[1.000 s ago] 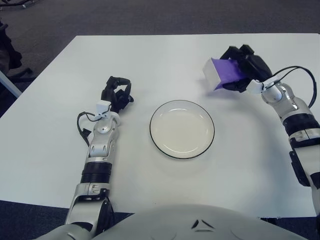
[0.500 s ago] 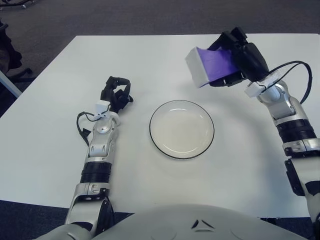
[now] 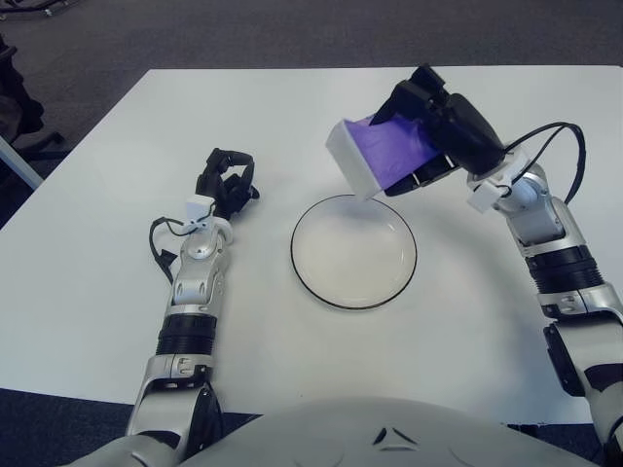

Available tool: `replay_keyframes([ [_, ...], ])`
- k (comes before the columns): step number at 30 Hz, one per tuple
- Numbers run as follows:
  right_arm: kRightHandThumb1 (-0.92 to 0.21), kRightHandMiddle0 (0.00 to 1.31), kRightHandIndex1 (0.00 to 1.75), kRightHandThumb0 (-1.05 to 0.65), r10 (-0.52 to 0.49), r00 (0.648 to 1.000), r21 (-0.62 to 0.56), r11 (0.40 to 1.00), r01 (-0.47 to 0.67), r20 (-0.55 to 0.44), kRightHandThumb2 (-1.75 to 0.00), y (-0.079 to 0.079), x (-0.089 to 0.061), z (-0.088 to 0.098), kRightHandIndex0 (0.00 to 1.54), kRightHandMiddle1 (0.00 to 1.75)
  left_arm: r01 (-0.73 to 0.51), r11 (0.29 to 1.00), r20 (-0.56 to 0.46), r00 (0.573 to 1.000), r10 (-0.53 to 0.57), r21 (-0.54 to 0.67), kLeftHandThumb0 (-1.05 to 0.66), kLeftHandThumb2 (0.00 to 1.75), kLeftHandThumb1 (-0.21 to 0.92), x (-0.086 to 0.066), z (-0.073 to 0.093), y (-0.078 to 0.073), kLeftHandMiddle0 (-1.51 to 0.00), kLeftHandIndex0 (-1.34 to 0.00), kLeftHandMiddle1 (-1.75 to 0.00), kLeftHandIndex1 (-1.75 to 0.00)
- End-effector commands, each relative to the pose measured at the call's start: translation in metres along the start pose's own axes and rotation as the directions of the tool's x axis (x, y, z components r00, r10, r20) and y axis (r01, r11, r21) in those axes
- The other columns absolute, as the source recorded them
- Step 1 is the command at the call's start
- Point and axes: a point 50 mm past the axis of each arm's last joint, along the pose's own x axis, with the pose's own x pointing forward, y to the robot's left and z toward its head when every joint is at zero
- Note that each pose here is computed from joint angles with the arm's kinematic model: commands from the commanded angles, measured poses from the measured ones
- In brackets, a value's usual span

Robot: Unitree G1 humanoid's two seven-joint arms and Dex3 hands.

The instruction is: Put the tissue paper into the plate.

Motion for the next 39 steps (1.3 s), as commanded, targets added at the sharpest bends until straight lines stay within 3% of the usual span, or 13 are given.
replay_keyframes([
  [1,-0.92,0.64,1.75,-0.05,0.029,0.998,0.020,0.999,-0.030,0.048,-0.10,0.009,0.000,0.008,0.85,1.75,-0.022,1.000,-0.207,0.978,0.024,0.011,-0.36,0.35,0.91,-0.027,-0.050,0.004,-0.85,-0.41,-1.75,-1.55],
  [8,-0.92,0.63,1.75,0.01,0.090,0.993,0.204,0.973,-0.104,0.078,-0.13,0.023,-0.004,0.013,0.85,1.75,-0.019,1.000,-0.207,0.978,0.021,0.011,-0.36,0.35,0.91,-0.028,-0.051,0.003,-0.84,-0.41,-1.75,-1.55],
  [19,-0.92,0.63,1.75,0.01,0.229,0.970,0.332,0.912,-0.241,0.078,-0.16,0.027,-0.008,0.016,0.76,1.75,-0.021,1.000,-0.208,0.978,0.022,0.009,-0.36,0.35,0.91,-0.028,-0.050,0.001,-0.84,-0.40,-1.75,-1.55],
  [22,-0.92,0.58,1.75,-0.02,0.278,0.957,0.344,0.893,-0.289,0.082,-0.18,0.026,-0.008,0.017,0.69,1.75,-0.021,1.000,-0.209,0.978,0.023,0.009,-0.36,0.35,0.91,-0.028,-0.050,0.000,-0.84,-0.40,-1.75,-1.55],
  [24,-0.92,0.49,1.75,-0.22,0.304,0.949,0.352,0.882,-0.314,0.086,-0.25,0.025,-0.008,0.017,0.62,1.61,-0.022,1.000,-0.210,0.977,0.023,0.008,-0.36,0.35,0.91,-0.028,-0.050,0.000,-0.84,-0.40,-1.75,-1.55],
  [26,-0.92,0.46,1.75,-0.28,0.326,0.940,0.352,0.873,-0.338,0.095,-0.28,0.025,-0.007,0.018,0.59,1.56,-0.022,1.000,-0.211,0.977,0.023,0.008,-0.36,0.35,0.91,-0.028,-0.050,0.000,-0.84,-0.40,-1.75,-1.55],
  [30,-0.91,0.42,1.53,-0.08,0.374,0.918,0.299,0.868,-0.396,0.131,-0.26,0.025,-0.003,0.024,0.55,1.36,-0.022,1.000,-0.212,0.977,0.023,0.006,-0.36,0.35,0.91,-0.028,-0.050,0.000,-0.84,-0.40,-1.75,-1.55],
  [36,-0.92,0.25,1.41,-0.01,0.425,0.891,0.177,0.876,-0.449,0.159,-0.32,0.026,-0.002,0.026,0.51,1.50,-0.024,1.000,-0.212,0.977,0.025,0.005,-0.36,0.35,0.91,-0.028,-0.050,0.000,-0.84,-0.40,-1.75,-1.55],
  [37,-0.92,0.28,1.11,-0.14,0.428,0.889,0.173,0.874,-0.453,0.165,-0.34,0.026,-0.002,0.025,0.49,1.53,-0.024,1.000,-0.212,0.977,0.025,0.005,-0.36,0.34,0.91,-0.028,-0.050,-0.001,-0.84,-0.40,-1.75,-1.55],
  [38,-0.92,0.29,0.81,-0.23,0.430,0.887,0.170,0.874,-0.456,0.169,-0.31,0.027,-0.002,0.025,0.49,1.20,-0.025,1.000,-0.212,0.977,0.025,0.005,-0.36,0.34,0.91,-0.028,-0.050,-0.001,-0.84,-0.40,-1.75,-1.55],
  [39,-0.92,0.31,0.67,-0.27,0.431,0.886,0.169,0.873,-0.457,0.171,-0.30,0.027,-0.001,0.025,0.51,1.04,-0.025,1.000,-0.212,0.977,0.025,0.005,-0.36,0.35,0.91,-0.027,-0.050,-0.001,-0.84,-0.40,-1.75,-1.55],
])
